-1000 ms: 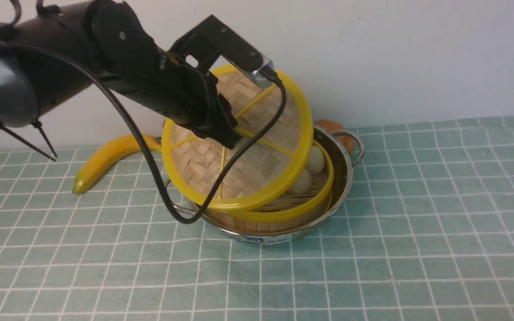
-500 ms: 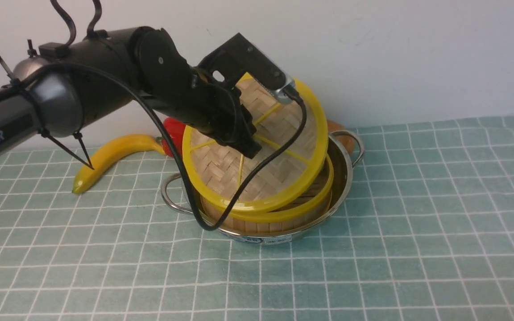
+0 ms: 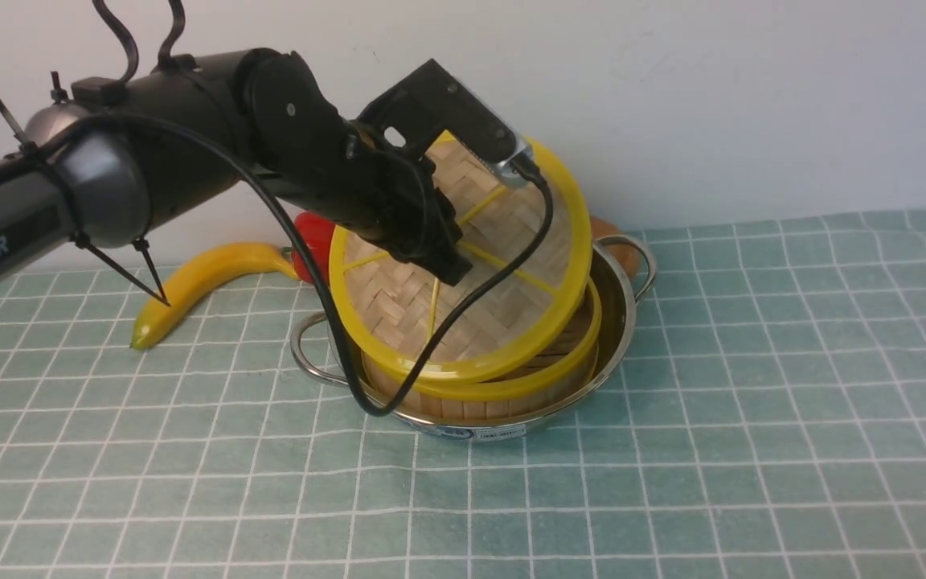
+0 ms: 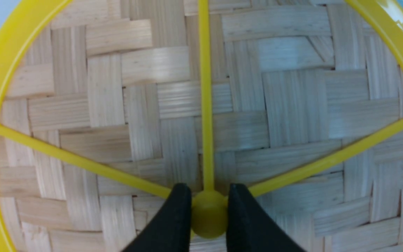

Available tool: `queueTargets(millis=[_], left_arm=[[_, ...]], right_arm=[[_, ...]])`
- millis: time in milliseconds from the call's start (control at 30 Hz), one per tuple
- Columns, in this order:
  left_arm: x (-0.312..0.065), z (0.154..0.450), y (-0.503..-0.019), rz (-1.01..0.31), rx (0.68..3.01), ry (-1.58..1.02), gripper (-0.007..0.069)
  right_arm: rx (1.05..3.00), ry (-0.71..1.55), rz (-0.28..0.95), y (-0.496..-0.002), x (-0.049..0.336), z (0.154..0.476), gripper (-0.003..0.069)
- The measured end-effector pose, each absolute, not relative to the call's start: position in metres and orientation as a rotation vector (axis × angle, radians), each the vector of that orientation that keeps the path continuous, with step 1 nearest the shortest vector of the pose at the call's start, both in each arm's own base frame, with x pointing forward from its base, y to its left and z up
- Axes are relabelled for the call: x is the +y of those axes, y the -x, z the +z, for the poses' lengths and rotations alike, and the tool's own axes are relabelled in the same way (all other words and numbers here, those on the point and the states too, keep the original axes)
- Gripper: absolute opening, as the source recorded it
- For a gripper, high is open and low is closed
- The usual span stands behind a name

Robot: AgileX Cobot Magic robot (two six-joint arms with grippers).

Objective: Place the steamer in the pot on the blue tablecloth, and put the lid on the steamer.
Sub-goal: 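Place the yellow bamboo steamer lid onto the steamer in the pot with the left gripper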

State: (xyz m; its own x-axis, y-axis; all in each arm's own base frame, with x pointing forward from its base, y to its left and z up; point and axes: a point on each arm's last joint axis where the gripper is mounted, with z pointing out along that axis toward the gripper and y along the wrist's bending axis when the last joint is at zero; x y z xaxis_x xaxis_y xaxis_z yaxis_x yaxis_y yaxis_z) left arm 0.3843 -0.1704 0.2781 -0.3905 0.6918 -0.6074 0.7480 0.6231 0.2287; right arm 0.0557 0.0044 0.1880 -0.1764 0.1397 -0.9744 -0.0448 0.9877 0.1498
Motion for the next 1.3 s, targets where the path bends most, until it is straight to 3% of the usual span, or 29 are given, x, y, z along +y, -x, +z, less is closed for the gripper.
queueTargets(millis=[300, 1300], left_arm=[[-0.173, 0.260, -0.391, -0.108, 2.193, -1.131, 0.0120], [-0.175, 0.260, -0.398, -0.083, 2.116, -1.130, 0.0120]], right_arm=[[1.741, -0.071, 0.164, -0.056, 0.004, 0.188, 0.0240], [1.741, -0.071, 0.164, -0.056, 0.004, 0.188, 0.0240]])
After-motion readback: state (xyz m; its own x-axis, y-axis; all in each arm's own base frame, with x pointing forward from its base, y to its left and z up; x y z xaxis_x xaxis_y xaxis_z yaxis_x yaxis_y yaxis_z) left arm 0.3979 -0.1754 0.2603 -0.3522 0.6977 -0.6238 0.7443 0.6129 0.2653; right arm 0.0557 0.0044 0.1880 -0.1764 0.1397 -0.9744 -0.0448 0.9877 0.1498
